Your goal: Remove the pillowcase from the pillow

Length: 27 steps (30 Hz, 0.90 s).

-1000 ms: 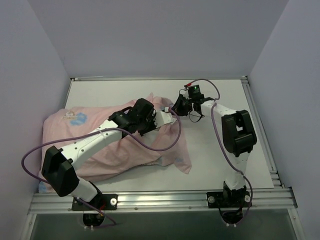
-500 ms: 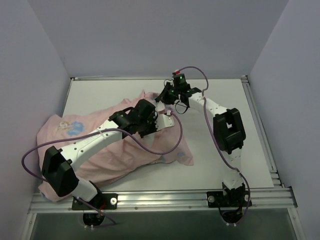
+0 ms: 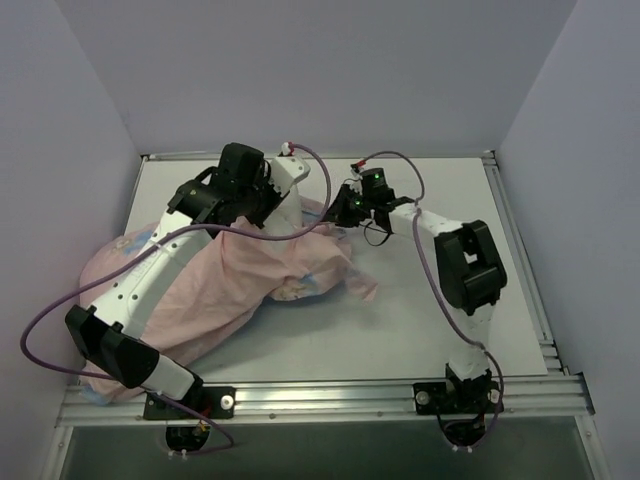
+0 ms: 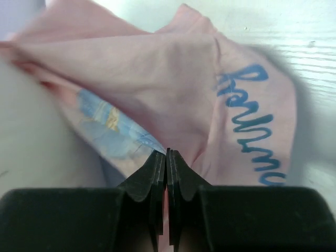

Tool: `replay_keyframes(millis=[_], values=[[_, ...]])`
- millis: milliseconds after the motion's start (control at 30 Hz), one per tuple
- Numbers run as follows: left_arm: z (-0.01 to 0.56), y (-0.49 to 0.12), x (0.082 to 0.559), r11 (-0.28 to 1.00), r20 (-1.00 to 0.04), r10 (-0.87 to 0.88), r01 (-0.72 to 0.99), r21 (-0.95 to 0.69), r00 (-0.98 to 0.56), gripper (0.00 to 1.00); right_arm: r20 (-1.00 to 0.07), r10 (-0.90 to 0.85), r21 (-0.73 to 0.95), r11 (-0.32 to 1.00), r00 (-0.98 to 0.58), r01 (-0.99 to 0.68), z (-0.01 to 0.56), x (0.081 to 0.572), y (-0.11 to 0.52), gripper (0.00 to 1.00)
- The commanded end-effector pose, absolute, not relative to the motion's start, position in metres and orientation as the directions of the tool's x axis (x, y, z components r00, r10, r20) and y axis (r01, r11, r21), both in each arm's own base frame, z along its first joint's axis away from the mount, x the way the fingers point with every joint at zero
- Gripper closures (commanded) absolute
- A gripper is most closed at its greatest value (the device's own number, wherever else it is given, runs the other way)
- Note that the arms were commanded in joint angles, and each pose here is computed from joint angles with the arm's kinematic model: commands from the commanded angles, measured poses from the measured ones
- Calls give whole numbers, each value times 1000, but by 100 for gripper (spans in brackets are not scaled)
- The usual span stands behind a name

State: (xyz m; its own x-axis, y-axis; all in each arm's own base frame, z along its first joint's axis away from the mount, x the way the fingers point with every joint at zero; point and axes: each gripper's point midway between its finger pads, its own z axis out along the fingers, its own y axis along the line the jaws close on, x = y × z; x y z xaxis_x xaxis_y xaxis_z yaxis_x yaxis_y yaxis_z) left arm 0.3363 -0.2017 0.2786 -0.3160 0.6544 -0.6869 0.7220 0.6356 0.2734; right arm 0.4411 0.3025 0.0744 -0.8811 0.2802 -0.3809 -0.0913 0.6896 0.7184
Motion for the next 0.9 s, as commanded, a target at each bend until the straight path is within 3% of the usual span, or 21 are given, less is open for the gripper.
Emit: replay_keyframes(millis=[0, 100, 133, 233, 367, 433, 600, 800, 867], values=[[338, -190, 360, 768, -817, 509, 572, 289, -270, 98, -610, 294, 585, 794, -736, -168, 117, 461, 237, 100], [321, -209, 360, 758, -813, 497, 608, 235, -305, 98, -657, 248, 529, 824, -712, -202, 158, 431, 220, 65], [310, -212, 361, 757, -801, 501, 614, 222, -328, 98, -673, 245, 494, 851, -698, -178, 163, 426, 209, 47], [293, -222, 360, 756, -795, 493, 627, 190, -353, 98, -716, 254, 416, 903, -650, -105, 195, 405, 178, 33], [275, -236, 356, 747, -781, 501, 642, 173, -373, 98, -745, 303, 413, 909, -594, -53, 224, 384, 181, 27], [273, -240, 356, 747, -781, 494, 646, 157, -381, 98, -714, 340, 489, 868, -613, -88, 226, 369, 214, 22], [277, -243, 357, 762, -789, 468, 634, 131, -399, 98, -630, 428, 659, 737, -648, -153, 223, 367, 278, 22], [278, -237, 365, 798, -787, 451, 585, 145, -421, 98, -596, 348, 648, 740, -724, -179, 195, 354, 327, 31], [282, -230, 371, 820, -789, 445, 547, 168, -424, 98, -570, 313, 633, 757, -760, -163, 175, 341, 330, 39]])
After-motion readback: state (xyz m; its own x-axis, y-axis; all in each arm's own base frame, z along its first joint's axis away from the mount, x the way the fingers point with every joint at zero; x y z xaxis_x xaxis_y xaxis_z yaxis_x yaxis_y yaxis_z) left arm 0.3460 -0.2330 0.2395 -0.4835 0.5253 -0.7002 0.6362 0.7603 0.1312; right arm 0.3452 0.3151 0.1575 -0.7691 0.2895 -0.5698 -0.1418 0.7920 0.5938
